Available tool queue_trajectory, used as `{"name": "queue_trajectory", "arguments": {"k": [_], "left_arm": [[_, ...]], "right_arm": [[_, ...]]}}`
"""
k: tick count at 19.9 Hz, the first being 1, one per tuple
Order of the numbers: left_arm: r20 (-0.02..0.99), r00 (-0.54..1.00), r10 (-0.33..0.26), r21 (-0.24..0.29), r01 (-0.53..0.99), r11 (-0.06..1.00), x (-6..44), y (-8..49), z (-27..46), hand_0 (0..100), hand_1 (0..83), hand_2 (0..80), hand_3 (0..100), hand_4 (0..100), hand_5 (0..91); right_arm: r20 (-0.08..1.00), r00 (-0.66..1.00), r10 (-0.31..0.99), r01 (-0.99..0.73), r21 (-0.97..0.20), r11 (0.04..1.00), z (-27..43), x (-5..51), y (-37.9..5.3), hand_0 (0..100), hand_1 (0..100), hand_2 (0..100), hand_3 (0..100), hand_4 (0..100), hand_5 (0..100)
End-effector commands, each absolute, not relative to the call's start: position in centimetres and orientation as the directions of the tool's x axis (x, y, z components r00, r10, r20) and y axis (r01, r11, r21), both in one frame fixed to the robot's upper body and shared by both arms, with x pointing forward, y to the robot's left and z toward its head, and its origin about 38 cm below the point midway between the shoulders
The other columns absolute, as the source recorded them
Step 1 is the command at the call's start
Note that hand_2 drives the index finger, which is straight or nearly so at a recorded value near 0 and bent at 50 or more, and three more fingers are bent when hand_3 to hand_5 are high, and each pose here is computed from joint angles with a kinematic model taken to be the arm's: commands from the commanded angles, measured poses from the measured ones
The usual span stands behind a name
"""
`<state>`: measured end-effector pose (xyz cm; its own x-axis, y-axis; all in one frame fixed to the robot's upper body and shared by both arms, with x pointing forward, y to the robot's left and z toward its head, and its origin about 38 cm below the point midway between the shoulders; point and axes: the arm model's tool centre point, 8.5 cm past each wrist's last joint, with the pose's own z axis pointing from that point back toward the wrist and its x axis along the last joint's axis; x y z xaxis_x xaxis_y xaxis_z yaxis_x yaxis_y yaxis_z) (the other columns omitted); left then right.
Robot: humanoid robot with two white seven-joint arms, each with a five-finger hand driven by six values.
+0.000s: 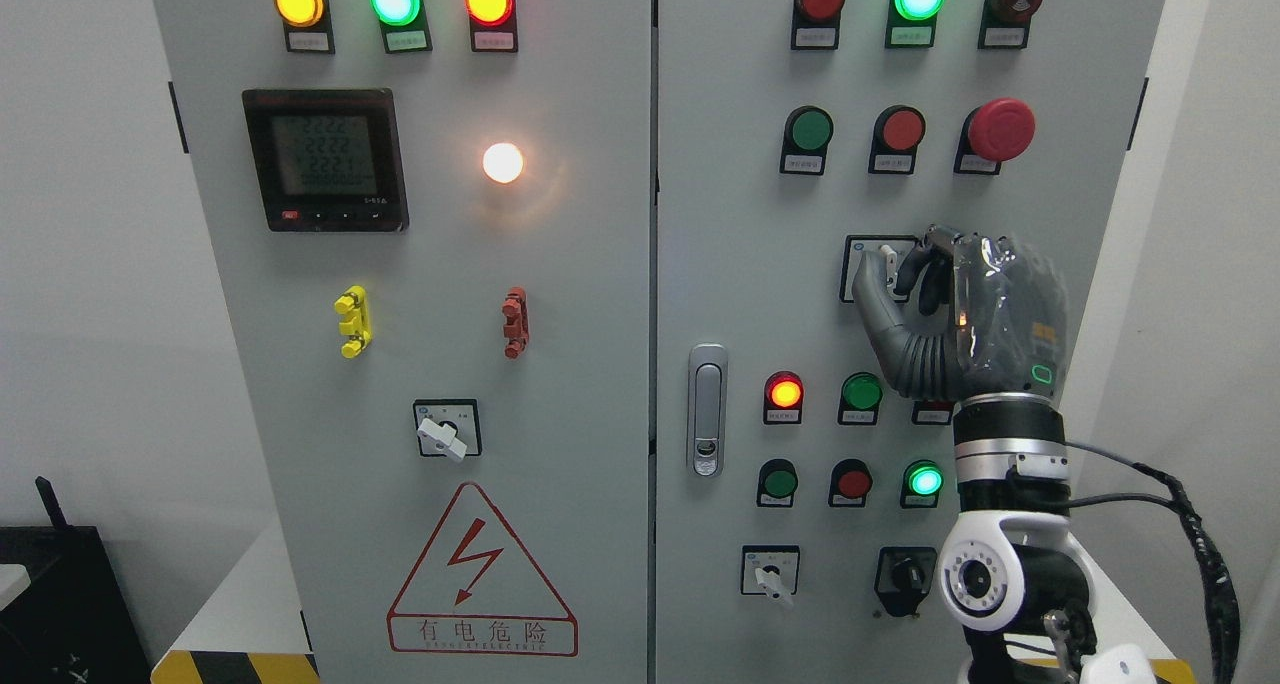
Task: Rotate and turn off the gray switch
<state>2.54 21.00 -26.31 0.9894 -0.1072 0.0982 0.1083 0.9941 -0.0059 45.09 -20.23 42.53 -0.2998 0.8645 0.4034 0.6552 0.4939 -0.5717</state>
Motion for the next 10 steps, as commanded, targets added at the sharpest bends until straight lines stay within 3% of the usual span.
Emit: {"name": "queue_trajectory", "arguments": {"k": [1, 10], "left_arm": [[0.098, 0.992, -0.075, -0.007, 0.076, 0.997, 2.55, 20.99, -26.31, 12, 38.9, 0.0, 0, 0, 0.0], [0.098, 0.992, -0.075, -0.007, 0.076, 0.997, 2.55, 20.99, -26.31, 12, 38.9, 0.0, 0, 0, 0.0]], "right_arm": [[0.389, -0.293, 0.873, 0.663, -0.575, 0.479, 42.67, 45.08, -20.68, 61, 38, 72, 95, 90, 100], [0.386, -0.294, 0.874, 0.665, -0.575, 0.478, 42.75, 45.07, -20.7, 58, 40, 72, 95, 90, 100]]}}
